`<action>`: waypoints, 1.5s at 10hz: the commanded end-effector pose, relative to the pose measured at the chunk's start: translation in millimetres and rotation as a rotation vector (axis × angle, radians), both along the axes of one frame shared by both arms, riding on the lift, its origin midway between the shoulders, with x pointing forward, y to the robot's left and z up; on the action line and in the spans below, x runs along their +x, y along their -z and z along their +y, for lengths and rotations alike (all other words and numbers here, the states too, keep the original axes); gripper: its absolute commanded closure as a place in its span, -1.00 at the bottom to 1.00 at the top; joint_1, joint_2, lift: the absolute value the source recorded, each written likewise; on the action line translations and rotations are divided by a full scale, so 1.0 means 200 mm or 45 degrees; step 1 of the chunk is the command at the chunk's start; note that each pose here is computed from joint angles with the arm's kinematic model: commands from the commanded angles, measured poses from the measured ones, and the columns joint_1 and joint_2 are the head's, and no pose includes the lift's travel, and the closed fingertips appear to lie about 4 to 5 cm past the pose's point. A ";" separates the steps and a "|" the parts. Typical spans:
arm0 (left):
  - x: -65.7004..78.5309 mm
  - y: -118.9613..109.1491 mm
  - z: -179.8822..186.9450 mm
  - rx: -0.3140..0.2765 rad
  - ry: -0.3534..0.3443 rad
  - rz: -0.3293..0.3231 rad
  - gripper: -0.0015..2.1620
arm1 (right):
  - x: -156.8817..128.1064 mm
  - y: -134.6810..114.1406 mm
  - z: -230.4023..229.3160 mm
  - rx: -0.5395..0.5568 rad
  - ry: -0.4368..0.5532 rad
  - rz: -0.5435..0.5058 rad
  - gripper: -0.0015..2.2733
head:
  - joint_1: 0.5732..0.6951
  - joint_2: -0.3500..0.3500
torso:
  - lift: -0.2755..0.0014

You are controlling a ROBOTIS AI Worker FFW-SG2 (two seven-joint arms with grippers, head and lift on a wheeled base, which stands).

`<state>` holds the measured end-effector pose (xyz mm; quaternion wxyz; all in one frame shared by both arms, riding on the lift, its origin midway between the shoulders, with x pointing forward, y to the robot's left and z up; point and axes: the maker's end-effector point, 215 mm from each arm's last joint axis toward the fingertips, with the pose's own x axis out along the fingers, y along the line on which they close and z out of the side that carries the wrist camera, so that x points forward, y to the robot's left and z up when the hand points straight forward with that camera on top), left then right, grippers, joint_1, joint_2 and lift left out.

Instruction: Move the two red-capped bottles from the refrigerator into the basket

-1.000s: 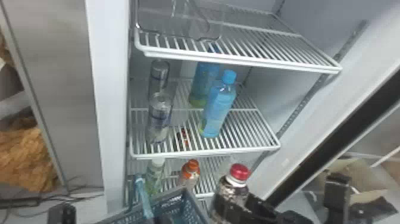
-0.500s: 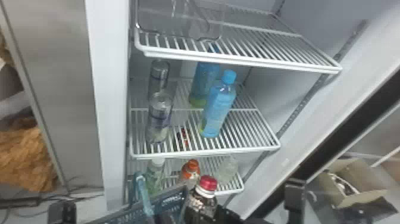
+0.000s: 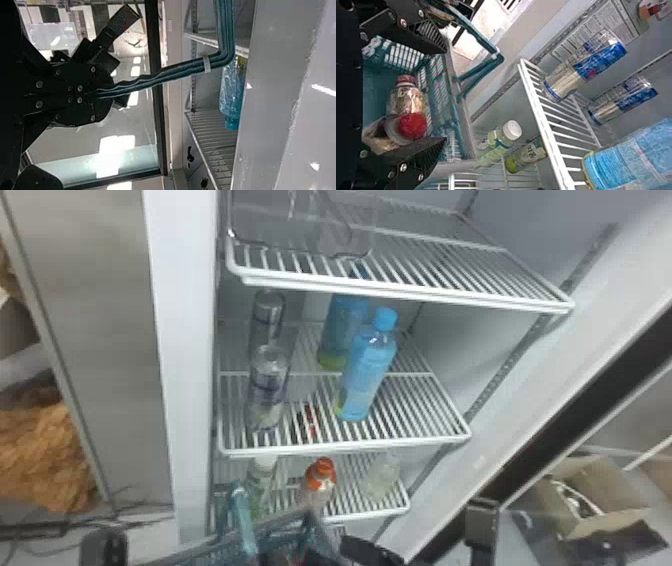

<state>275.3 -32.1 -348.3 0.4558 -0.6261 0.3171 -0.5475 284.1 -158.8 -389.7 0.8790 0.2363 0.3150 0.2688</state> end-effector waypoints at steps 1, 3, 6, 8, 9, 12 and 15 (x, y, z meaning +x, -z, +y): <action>-0.01 0.00 0.00 0.001 0.003 0.002 0.08 | 0.01 -0.02 -0.04 -0.014 0.018 -0.037 -0.78 | 1.00 -1.00 | 0.99; -0.01 0.00 0.00 -0.001 0.002 0.005 0.08 | 0.07 -0.07 -0.16 -0.033 0.093 -0.180 -0.78 | 1.00 -1.00 | 0.99; -0.01 0.01 0.01 -0.003 -0.009 0.016 0.08 | 0.10 -0.14 -0.30 -0.081 0.192 -0.370 -0.79 | 1.00 -1.00 | 0.99; 0.01 0.00 0.02 -0.014 -0.037 0.016 0.08 | 0.09 -0.18 -0.36 -0.113 0.229 -0.454 -0.79 | 1.00 -1.00 | 0.99; 0.03 0.00 0.04 -0.012 -0.047 0.014 0.08 | 0.08 -0.19 -0.39 -0.149 0.236 -0.490 -0.79 | 1.00 -1.00 | 0.99; 0.03 0.02 0.05 -0.016 -0.071 0.030 0.08 | 0.03 -0.19 -0.47 -0.304 0.229 -0.590 -0.79 | 1.00 -1.00 | 0.99; 0.04 0.02 0.06 -0.026 -0.092 0.037 0.08 | -0.02 -0.22 -0.51 -0.372 0.249 -0.668 -0.79 | 1.00 -1.00 | 0.99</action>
